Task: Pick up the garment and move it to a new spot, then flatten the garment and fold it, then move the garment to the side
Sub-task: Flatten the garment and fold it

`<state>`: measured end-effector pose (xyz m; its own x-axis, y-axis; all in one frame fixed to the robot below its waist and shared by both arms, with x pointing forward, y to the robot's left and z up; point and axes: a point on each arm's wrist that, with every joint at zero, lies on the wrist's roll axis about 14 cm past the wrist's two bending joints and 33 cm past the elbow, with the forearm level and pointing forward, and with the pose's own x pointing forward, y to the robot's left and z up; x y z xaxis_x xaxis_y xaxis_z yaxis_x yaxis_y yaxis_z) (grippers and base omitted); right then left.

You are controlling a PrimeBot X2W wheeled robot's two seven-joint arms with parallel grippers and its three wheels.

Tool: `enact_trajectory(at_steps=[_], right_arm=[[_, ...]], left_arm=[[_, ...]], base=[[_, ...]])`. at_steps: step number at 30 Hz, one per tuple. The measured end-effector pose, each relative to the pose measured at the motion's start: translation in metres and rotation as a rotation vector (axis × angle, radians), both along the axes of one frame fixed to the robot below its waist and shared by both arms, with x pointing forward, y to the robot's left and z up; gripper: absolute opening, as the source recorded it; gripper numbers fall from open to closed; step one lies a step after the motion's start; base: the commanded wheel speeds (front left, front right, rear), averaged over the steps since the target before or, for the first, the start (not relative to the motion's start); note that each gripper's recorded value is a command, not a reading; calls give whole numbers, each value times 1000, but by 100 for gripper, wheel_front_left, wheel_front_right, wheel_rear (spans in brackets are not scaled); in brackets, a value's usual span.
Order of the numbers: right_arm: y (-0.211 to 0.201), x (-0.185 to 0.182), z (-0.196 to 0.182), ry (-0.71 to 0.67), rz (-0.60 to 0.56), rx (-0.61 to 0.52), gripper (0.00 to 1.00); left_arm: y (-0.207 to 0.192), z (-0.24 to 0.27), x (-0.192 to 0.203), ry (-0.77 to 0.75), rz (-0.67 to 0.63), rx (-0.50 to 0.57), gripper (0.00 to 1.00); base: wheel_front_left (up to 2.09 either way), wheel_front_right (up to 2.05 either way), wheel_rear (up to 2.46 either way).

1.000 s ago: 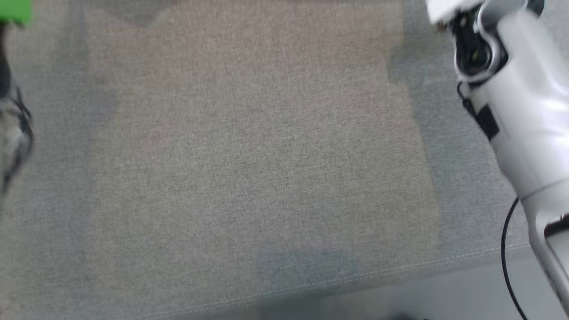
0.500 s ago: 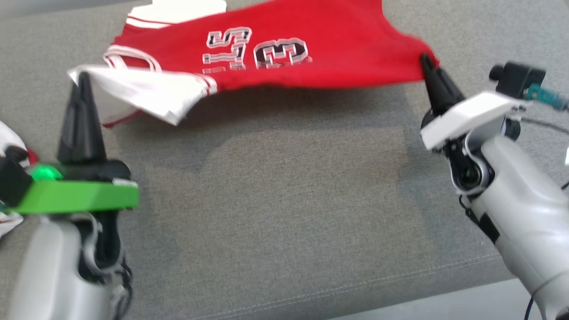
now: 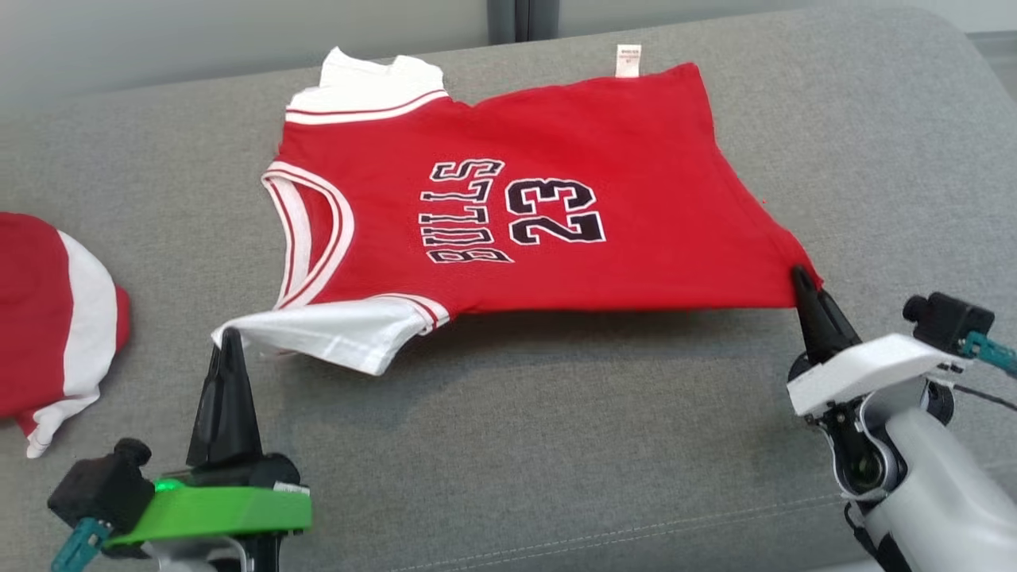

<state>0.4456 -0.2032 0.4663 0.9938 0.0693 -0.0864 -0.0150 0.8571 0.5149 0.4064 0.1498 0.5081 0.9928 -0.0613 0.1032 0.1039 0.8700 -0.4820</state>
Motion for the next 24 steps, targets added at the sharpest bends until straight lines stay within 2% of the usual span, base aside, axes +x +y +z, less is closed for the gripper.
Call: enact_trajectory(at_steps=[6, 14, 24], right_arm=[[-3, -26, -16, 30, -31, 2, 0], [-12, -49, -28, 73, -41, -59, 0], [-11, -46, -24, 77, -43, -82, 0]], left_arm=[[12, -15, -25, 54, 46, -11, 0], [-2, -43, -56, 148, 0, 13, 0], [-15, -49, -57, 161, -45, 30, 0]], base=[[0, 0, 0], [0, 0, 0], [0, 0, 0]])
